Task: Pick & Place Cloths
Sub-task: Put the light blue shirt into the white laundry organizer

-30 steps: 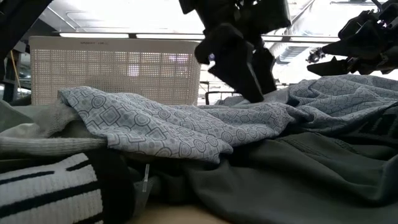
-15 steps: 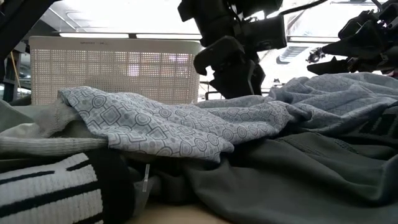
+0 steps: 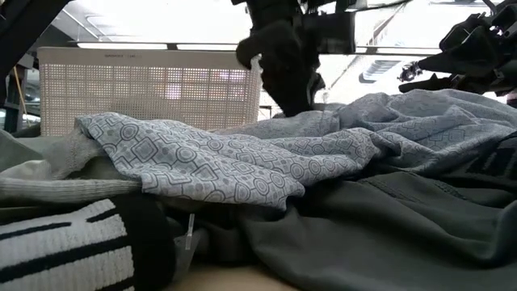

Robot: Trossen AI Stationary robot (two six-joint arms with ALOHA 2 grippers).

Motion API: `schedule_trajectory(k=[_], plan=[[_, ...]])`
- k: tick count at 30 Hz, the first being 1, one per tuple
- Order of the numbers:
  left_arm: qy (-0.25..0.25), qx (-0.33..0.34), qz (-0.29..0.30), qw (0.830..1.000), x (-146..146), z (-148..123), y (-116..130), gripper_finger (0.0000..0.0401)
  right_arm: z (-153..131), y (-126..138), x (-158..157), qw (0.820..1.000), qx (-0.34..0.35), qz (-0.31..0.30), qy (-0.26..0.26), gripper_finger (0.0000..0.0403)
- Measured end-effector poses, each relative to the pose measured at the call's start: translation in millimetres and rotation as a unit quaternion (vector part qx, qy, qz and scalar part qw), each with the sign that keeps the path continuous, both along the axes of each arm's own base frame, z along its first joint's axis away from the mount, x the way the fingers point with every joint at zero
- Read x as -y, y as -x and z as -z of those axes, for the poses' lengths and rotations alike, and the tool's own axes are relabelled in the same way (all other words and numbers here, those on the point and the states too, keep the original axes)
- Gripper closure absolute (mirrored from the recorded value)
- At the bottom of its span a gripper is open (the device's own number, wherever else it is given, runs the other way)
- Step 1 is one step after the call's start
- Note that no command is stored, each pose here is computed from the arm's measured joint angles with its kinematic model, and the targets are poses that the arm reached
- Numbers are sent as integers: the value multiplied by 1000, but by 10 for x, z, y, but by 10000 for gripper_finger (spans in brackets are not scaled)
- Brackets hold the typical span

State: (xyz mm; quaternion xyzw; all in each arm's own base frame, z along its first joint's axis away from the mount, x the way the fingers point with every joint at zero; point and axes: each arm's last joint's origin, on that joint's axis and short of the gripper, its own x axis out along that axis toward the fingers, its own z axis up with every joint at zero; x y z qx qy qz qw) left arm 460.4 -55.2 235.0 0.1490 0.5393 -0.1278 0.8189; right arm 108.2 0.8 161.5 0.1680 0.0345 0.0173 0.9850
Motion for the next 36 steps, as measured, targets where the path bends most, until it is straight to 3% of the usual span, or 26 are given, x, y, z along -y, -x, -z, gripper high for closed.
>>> schedule_trajectory(k=[10, 20, 29, 36], plan=[[-24, 54, -35, 998, -42, -983, 121, 396, 1, 0, 0, 1000, 0, 0, 0, 165], [-80, 170, -84, 979, -52, -1763, 608, 397, 2, 0, 0, 1000, -1, 0, 0, 165], [-133, 311, -155, 928, -55, -2406, 1052, 397, 18, -7, 0, 1000, -10, -1, 0, 165], [-219, 395, -259, 854, -172, -2830, 1417, 398, 18, -7, 0, 1000, -10, -1, 0, 165]])
